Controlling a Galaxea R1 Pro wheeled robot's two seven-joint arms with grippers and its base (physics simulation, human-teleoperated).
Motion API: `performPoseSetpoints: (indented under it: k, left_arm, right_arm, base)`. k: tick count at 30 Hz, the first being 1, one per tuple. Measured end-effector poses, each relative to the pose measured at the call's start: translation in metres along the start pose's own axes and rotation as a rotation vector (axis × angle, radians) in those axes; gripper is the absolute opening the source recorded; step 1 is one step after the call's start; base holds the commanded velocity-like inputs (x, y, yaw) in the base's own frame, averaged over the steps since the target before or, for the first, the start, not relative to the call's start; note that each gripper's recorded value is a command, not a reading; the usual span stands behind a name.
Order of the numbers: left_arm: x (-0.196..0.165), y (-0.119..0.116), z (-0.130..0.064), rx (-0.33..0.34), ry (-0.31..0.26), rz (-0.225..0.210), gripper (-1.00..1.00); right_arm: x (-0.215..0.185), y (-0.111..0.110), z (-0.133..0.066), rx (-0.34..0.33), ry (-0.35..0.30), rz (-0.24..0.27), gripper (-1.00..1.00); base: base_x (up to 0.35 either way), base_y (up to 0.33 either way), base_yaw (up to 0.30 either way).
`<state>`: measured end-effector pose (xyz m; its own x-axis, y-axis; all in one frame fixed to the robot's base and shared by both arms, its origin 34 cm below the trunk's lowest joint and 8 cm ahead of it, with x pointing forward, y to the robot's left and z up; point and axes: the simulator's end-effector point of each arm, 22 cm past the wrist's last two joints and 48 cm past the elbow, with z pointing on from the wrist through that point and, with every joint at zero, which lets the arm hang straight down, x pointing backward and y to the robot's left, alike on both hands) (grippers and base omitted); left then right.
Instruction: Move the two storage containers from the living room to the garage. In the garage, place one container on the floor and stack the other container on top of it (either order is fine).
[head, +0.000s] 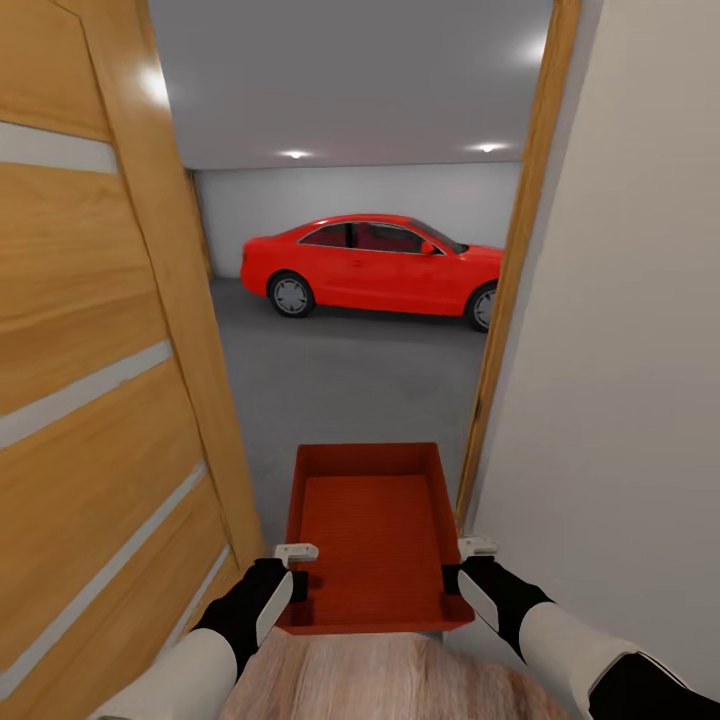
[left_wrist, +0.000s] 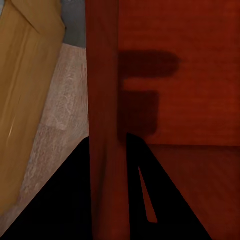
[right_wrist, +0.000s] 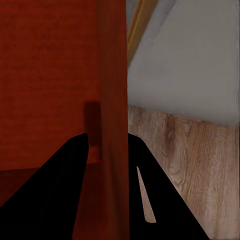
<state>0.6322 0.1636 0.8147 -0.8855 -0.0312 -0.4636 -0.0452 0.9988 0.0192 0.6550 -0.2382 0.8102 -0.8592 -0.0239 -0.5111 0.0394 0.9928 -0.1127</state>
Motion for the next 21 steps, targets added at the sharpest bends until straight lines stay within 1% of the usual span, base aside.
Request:
performPoseSetpoints:
  k: [4, 7, 21]
  left_arm:
    - [0.0022, -0.0005, 0.0005, -0.001, 0.005, 0.001, -1.0]
    - [0.0012, -0.0003, 0.0001, -0.001, 0.003, 0.001, -1.0]
    - [0.0009, -0.0002, -0.0001, -0.002, 0.003, 0.0, -1.0]
  right_arm:
    - [0.0025, -0.0003, 0.0007, -0.001, 0.005, 0.0, -1.0]
    - [0.0015, -0.0001, 0.0004, -0.001, 0.003, 0.0, -1.0]
    - [0.0013, -0.0001, 0.0002, -0.002, 0.002, 0.0, -1.0]
  base:
    - [0.0, 0.006, -0.102]
    - [0.015, 0.134, -0.018]
    - [0.084, 0.293, -0.001]
